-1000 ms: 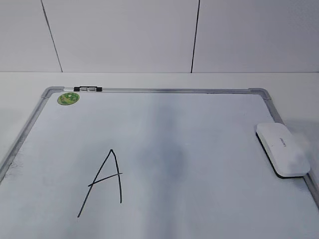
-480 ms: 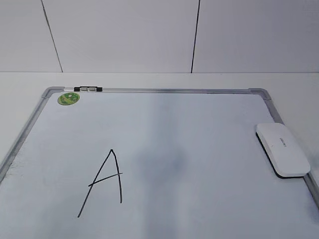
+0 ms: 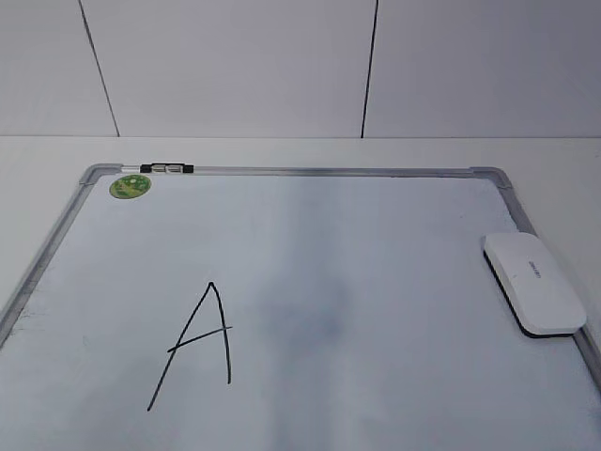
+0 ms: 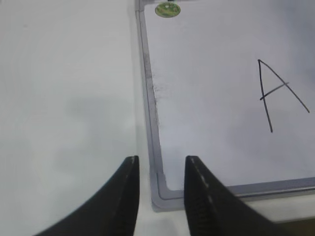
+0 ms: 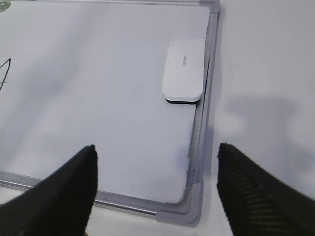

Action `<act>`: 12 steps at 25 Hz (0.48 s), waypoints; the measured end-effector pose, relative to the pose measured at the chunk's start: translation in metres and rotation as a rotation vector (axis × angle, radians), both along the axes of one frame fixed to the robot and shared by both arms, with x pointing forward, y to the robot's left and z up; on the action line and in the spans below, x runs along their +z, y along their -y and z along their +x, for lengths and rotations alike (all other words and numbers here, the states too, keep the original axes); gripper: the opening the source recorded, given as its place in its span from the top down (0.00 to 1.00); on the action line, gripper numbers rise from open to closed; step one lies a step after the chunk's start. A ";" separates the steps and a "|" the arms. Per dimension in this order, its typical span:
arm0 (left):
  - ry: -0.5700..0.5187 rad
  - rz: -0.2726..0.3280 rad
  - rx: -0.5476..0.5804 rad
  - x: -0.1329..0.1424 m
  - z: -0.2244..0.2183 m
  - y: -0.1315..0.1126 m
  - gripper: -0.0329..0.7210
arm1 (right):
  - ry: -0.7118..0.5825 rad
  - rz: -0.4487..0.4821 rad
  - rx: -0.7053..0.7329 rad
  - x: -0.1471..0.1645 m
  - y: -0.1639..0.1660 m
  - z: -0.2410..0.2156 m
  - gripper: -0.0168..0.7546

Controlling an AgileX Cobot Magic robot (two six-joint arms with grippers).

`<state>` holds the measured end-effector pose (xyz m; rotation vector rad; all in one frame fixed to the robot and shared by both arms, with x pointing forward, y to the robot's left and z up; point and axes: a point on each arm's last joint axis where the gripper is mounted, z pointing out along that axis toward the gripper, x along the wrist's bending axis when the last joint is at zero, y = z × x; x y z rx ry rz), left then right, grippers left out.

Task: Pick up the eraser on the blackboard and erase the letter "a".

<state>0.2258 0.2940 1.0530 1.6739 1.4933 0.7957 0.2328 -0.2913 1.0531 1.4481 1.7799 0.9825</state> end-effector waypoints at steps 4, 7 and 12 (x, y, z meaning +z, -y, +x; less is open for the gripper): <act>0.020 -0.003 0.004 -0.004 0.005 0.000 0.64 | 0.002 -0.005 0.000 -0.005 0.001 -0.003 0.23; 0.032 -0.006 0.004 -0.003 0.006 0.000 0.65 | 0.010 -0.009 -0.002 -0.007 0.001 -0.006 0.23; 0.039 -0.007 0.004 -0.002 0.006 0.000 0.65 | 0.013 -0.010 -0.004 -0.007 0.001 -0.006 0.23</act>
